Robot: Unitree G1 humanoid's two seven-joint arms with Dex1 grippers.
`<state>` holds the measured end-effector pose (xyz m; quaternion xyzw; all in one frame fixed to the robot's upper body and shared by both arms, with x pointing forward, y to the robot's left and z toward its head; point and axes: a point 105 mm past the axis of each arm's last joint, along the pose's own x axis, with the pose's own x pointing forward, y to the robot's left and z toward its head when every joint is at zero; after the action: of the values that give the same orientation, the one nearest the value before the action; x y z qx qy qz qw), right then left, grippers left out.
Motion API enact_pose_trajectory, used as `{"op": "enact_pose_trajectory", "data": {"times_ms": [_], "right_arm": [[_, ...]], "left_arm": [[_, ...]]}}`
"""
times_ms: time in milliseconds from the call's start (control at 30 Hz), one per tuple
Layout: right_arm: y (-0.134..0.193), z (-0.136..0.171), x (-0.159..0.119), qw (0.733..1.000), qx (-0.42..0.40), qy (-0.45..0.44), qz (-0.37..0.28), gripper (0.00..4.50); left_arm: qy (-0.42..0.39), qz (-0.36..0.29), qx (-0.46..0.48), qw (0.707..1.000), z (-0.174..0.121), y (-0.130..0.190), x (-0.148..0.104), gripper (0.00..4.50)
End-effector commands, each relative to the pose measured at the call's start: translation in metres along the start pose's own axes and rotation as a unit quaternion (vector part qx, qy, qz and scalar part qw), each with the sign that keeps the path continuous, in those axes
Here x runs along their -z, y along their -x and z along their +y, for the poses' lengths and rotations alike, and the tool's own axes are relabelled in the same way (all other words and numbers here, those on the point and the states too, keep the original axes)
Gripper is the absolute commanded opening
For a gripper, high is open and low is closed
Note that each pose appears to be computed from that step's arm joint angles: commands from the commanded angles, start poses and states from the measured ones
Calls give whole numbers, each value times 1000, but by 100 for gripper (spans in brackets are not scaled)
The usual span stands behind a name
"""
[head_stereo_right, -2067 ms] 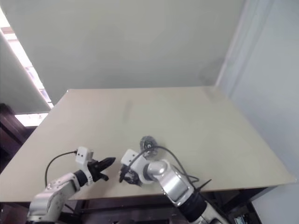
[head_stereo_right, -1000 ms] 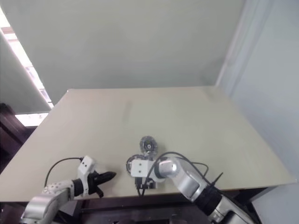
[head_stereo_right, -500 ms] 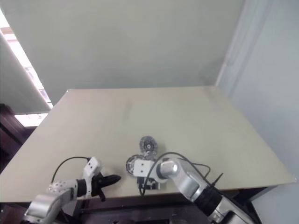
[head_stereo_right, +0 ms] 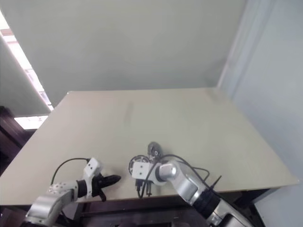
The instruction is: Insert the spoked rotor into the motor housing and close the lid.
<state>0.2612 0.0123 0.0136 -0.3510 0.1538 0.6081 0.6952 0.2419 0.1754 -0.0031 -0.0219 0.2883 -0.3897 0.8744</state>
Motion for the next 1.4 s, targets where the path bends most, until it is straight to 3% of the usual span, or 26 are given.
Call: {"op": "enact_pose_trajectory", "data": {"times_ms": [33,133,267,533,733,967,1067,1300,1400], "right_arm": [[6,-12,-8,999,31,-8,-17,9],[7,-12,-15,999,30,-20,-31,5],[11,-13,-40,992,34,-103,-71,1],[9,-8,-57,983,22,-171,-61,1],[3,-2,-59,983,11,-173,-53,1],[11,-9,-61,993,29,-105,-47,1],[17,-7,-60,993,22,-102,-46,61],[38,-20,-72,988,60,-115,-83,310],[62,-49,-80,976,136,-125,-115,425]], "left_arm": [[-15,-24,-19,999,8,6,-12,0],[-14,-26,-23,999,9,6,-11,0],[-11,-28,-31,999,11,7,-9,0],[-10,-31,-37,999,13,7,-7,0],[-10,-31,-40,999,15,8,-6,0],[-13,-30,-44,998,16,9,-5,0],[-14,-30,-44,998,16,9,-5,0],[-18,-31,-41,999,15,5,-6,0],[-19,-31,-38,999,14,3,-7,0]]}}
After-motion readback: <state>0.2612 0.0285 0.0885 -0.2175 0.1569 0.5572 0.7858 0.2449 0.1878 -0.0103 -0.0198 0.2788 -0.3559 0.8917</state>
